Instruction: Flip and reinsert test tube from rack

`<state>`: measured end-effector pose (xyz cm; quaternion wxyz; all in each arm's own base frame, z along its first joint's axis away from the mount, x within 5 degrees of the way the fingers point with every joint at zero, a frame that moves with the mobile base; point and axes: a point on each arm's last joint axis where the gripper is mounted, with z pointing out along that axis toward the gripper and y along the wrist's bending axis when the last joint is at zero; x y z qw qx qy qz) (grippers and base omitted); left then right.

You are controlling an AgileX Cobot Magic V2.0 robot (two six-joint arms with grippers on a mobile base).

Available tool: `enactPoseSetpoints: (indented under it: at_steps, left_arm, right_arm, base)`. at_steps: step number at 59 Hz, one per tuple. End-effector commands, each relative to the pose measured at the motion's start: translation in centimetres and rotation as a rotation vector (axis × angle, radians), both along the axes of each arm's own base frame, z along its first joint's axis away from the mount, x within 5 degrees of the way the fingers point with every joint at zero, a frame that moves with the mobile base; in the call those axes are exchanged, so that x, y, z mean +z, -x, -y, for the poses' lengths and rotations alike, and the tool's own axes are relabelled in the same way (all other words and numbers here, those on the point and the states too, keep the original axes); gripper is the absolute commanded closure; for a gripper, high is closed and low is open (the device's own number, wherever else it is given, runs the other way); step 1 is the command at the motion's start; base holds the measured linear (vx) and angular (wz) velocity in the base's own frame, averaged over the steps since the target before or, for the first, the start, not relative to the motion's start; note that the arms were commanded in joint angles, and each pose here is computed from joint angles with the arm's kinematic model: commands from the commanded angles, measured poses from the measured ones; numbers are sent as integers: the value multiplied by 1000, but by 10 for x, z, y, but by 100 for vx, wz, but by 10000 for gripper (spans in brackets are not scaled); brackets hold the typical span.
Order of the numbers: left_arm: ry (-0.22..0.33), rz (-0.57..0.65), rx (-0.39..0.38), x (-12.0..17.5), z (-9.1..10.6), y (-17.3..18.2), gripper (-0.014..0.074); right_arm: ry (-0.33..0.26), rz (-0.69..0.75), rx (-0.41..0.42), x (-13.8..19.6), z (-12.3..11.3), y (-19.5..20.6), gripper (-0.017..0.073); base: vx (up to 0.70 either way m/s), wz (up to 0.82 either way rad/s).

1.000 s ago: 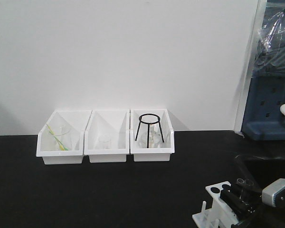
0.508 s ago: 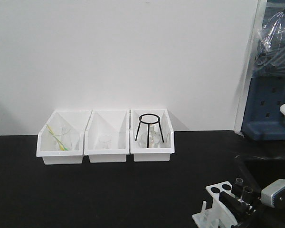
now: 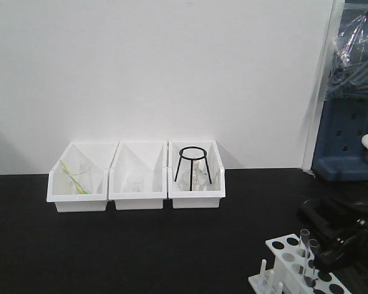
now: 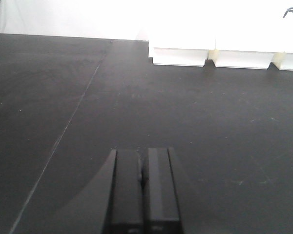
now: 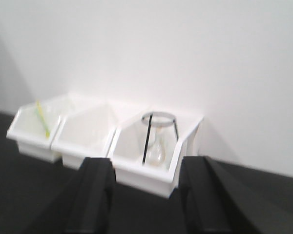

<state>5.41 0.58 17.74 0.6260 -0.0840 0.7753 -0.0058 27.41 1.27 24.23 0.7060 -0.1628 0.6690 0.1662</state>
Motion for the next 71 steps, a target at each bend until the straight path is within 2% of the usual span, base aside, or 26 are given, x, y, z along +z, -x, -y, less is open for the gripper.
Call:
enactPoseSetpoints:
  at_steps: [1,6,10,17,29,33,37,48,66,71]
  left_arm:
    - [-5,98,-9,8,1,-1,600]
    - [-5,98,-9,8,1,-1,600]
    - [-5,98,-9,8,1,-1,600]
    - [-5,98,-9,8,1,-1,600]
    - [-5,98,-9,8,1,-1,600]
    - [-5,98,-9,8,1,-1,600]
    - [-5,98,-9,8,1,-1,600]
    - [-5,98,-9,8,1,-1,600]
    - [-5,98,-9,8,1,-1,600]
    - [-5,98,-9,8,1,-1,600]
  right_arm:
    - [-94,108,-37,50,2,19,267]
    - [-79,69,-96,70,3,40,431]
    - [-21,27,-151,80,4,59,577]
    - [54,30,-198,97,2,92,574]
    - [288,155,-179,114,-7,135,571]
    - [348,199,-179,117,-9,146,571]
    - [384,235,-182,121,-11,154,571]
    - [395,291,-192,126,-13,168,571]
    - [409,299,-218,127,-11,170,571]
    - [377,292,-215,128,-11,170,571]
  base:
    - [0,0]
    - [0,0]
    - [0,0]
    - [0,0]
    - [0,0]
    - [0,0]
    - [0,0]
    - [0,0]
    - [0,0]
    - [0,0]
